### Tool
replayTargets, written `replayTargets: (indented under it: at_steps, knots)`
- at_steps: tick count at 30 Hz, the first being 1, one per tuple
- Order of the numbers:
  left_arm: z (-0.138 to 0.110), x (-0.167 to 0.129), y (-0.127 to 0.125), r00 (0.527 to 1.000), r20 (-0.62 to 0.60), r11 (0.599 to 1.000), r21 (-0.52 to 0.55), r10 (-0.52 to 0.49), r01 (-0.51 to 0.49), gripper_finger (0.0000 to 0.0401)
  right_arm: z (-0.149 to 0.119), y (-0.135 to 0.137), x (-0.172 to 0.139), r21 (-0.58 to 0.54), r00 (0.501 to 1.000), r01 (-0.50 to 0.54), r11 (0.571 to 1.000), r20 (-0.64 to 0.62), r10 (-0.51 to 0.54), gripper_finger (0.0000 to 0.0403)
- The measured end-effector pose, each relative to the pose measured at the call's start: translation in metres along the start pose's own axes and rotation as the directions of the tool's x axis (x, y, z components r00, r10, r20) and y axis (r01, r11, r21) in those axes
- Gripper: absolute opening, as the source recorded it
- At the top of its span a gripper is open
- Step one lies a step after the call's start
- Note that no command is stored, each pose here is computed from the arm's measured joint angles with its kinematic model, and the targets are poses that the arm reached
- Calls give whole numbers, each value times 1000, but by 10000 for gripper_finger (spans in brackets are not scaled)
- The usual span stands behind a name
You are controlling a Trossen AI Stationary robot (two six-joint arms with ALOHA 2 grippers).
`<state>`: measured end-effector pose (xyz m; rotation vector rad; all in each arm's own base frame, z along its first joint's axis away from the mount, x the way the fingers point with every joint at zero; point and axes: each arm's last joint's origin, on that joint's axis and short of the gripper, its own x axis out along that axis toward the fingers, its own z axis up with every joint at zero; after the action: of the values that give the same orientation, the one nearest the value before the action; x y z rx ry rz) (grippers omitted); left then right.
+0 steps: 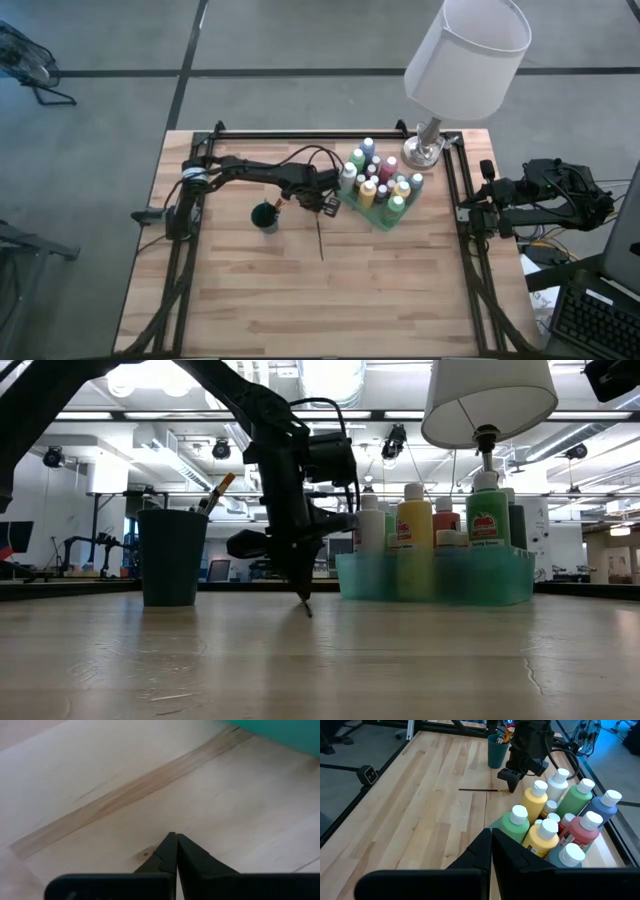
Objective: Pick & Place Paint Supplies
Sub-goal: Put the orange paint brush into the green cup
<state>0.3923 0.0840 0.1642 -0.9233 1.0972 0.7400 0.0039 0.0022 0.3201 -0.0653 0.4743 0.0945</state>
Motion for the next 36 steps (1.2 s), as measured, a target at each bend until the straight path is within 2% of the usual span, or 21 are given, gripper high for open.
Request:
replayTargets:
  at_steps: [15,28,36]
  knots:
    - [5,-4,-7,998,36,998,28,-49,48,1,0,0,0,0,1000,1,1000,0,-1,8]
    - [23,-39,-31,983,92,976,165,-158,142,1,0,0,0,0,1000,0,1000,0,0,8]
    - [24,-76,-34,967,134,958,217,-218,186,0,0,0,0,0,1000,0,1000,0,0,8]
